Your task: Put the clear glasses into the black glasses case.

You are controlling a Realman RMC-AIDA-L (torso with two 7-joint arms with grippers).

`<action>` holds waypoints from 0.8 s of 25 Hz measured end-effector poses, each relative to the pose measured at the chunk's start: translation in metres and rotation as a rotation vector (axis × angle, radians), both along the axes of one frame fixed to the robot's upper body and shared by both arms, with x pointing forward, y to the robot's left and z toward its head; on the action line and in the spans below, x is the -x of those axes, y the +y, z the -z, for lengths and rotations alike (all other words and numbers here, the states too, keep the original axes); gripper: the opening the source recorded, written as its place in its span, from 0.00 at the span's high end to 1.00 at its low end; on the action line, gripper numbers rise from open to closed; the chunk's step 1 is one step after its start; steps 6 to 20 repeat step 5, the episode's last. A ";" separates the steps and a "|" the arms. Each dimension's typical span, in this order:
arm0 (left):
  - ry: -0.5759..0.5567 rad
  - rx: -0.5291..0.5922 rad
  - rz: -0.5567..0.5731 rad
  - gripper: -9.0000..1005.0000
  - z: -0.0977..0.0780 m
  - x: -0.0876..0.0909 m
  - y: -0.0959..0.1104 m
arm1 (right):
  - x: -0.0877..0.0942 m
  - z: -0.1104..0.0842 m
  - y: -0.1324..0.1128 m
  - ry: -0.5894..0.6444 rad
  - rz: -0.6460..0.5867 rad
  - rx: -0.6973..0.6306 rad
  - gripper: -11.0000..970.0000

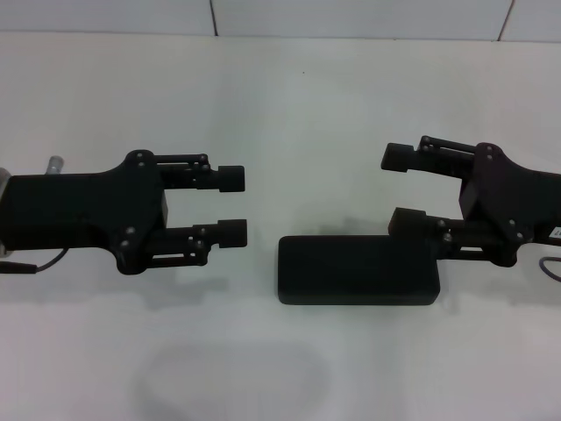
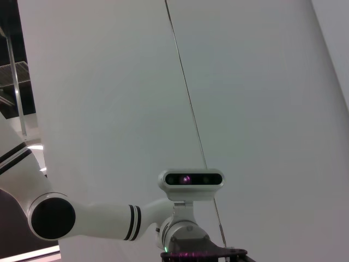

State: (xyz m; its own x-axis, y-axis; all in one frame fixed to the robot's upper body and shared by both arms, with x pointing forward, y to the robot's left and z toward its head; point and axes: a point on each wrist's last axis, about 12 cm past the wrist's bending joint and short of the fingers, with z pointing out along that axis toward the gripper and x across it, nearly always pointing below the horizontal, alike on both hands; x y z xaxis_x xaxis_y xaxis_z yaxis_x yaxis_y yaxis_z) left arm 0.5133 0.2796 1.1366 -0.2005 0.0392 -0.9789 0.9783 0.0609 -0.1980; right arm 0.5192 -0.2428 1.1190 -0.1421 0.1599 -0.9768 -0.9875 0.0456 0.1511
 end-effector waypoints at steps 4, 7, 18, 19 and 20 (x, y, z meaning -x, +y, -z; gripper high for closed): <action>0.003 0.000 0.000 0.39 0.000 0.000 0.000 | 0.000 0.000 0.000 0.000 0.000 0.000 0.23; 0.003 0.000 0.000 0.39 0.000 0.000 0.000 | 0.000 0.000 0.000 0.000 0.000 0.000 0.23; 0.003 0.000 0.000 0.39 0.000 0.000 0.000 | 0.000 0.000 0.000 0.000 0.000 0.000 0.23; 0.003 0.000 0.000 0.39 0.000 0.000 0.000 | 0.000 0.000 0.000 0.000 0.000 0.000 0.23; 0.003 0.000 0.000 0.39 0.000 0.000 0.000 | 0.000 0.000 0.000 0.000 0.000 0.000 0.23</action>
